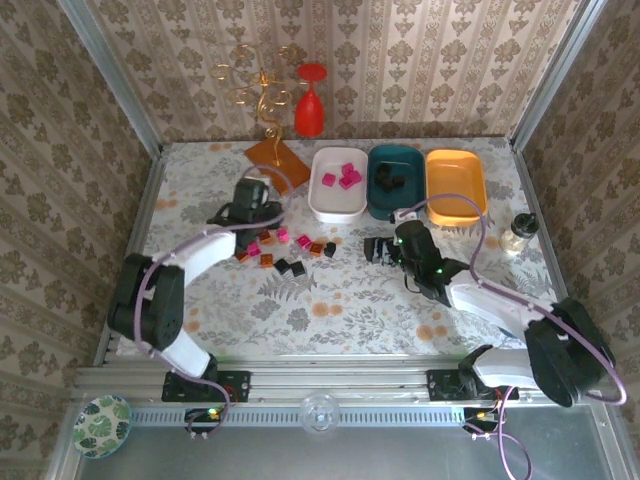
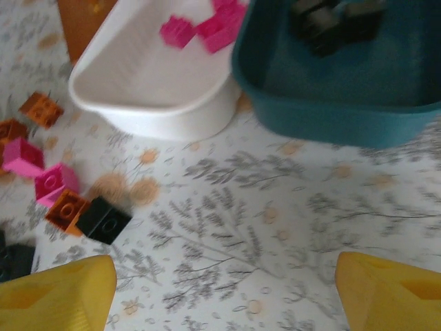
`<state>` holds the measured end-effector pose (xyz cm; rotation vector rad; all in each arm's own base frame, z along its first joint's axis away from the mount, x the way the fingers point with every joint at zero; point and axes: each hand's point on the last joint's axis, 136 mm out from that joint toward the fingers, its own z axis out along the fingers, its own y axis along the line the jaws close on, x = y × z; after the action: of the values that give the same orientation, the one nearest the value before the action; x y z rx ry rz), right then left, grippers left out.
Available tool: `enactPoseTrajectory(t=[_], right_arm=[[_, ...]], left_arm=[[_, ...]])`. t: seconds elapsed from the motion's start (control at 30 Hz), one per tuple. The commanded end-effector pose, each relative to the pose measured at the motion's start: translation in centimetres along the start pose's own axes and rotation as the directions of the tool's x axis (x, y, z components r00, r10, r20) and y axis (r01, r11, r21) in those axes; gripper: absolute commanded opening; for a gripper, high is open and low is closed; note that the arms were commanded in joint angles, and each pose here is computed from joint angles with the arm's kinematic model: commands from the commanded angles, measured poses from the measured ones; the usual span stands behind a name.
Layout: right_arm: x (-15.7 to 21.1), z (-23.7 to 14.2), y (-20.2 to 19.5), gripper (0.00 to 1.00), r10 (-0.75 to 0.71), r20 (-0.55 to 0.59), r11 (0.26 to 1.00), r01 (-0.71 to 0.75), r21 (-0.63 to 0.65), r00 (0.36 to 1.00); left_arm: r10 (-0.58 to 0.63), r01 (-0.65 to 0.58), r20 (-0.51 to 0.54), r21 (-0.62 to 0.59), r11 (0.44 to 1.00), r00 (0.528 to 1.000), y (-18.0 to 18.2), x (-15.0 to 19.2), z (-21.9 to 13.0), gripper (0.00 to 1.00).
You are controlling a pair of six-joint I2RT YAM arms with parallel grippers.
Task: Sort the legos into containers by color
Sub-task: Place the lego at the center of the table.
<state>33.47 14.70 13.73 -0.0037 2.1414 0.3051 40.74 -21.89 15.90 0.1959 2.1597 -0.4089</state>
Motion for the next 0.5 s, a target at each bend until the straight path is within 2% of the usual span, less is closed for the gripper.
enactPoseTrajectory(t=[0.0,0.13,0.27,0.33,0.47], right_arm=[[-1.6,-2.1,-3.8,0.85,0.033,0.125,0.988,-0.051,0.143,0.992],[-2.8,-5.1,-6.2,0.86,0.059,0.247,0.97,-0.114,0.215,0.967],[-3.5,-7.7,-7.9,0.87,0.082,0.353,0.954,-0.177,0.244,0.932],[-3.7,-8.2,-8.3,0.9,0.088,0.376,0.952,-0.189,0.24,0.922],[-3.9,-7.8,-8.2,0.9,0.096,0.348,0.956,-0.184,0.227,0.932]], left_arm=[[0.05,-0.07,0.129,0.159,0.985,0.99,-6.7,-2.4,0.9,0.31],[0.123,-0.156,0.127,0.3,0.941,0.984,-14.7,-2.2,3.9,0.3],[0.174,-0.222,0.156,0.38,0.898,0.972,-20.7,-2.1,6.3,0.3],[0.188,-0.233,0.148,0.405,0.884,0.971,-22.6,-1.8,7.1,0.3],[0.167,-0.209,0.13,0.454,0.866,0.977,-24.3,-0.7,7.5,0.29]])
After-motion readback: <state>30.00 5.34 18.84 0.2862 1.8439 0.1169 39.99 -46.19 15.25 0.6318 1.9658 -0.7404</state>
